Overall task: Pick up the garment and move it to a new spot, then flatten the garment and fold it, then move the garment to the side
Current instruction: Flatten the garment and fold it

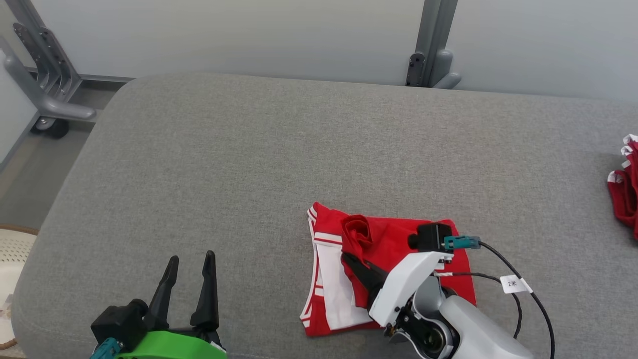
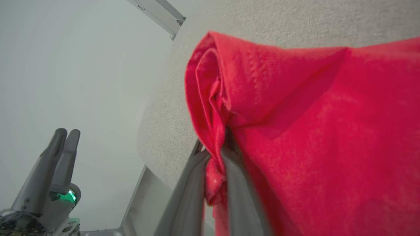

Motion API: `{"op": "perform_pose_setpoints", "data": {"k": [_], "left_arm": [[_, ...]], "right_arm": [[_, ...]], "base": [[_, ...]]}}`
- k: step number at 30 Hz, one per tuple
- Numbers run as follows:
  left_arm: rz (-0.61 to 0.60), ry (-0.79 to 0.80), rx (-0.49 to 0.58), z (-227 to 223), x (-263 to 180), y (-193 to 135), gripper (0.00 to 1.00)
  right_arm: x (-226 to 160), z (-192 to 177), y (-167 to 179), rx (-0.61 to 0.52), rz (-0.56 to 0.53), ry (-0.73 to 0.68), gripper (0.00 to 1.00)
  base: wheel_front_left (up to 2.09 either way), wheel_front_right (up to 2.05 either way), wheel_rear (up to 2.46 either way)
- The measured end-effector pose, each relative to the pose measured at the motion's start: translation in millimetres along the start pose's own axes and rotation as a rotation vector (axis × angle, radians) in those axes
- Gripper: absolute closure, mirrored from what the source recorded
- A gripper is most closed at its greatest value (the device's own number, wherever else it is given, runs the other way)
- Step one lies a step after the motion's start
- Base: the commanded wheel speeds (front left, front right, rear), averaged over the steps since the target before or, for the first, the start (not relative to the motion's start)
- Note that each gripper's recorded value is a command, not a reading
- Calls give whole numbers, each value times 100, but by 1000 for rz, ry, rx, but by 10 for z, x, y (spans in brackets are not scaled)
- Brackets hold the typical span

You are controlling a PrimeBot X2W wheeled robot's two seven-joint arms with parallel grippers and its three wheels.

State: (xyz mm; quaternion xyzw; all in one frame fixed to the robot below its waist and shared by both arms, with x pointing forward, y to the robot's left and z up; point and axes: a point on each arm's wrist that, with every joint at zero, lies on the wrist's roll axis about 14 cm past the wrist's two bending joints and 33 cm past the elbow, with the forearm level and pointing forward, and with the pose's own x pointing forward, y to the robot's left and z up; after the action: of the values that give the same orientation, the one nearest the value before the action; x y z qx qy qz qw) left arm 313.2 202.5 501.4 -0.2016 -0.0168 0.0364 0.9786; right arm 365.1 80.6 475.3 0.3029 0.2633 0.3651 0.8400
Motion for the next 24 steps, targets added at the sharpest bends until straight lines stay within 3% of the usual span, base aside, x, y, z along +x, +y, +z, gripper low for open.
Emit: {"op": "perform_pose_setpoints", "data": {"k": [4,5,6,7,16,24], "left_arm": [[5,-4,-1,10,-26,15,0],[6,-6,-1,13,-30,16,0],[6,-6,-1,15,-32,16,0],[6,-7,-1,16,-34,17,0],[-2,-1,-3,1,-15,-6,0],[-14,8,-6,-29,22,-46,0]], "right_arm": [[58,-85,60,1,14,19,100],[68,-100,58,1,12,21,66],[79,-109,63,-7,13,22,22],[87,-115,70,-11,14,22,0],[136,-125,318,-21,87,3,0],[158,199,377,-73,108,-136,0]], "base": [[0,0,0],[0,0,0],[0,0,0],[0,0,0],[0,0,0],[0,0,0]]}}
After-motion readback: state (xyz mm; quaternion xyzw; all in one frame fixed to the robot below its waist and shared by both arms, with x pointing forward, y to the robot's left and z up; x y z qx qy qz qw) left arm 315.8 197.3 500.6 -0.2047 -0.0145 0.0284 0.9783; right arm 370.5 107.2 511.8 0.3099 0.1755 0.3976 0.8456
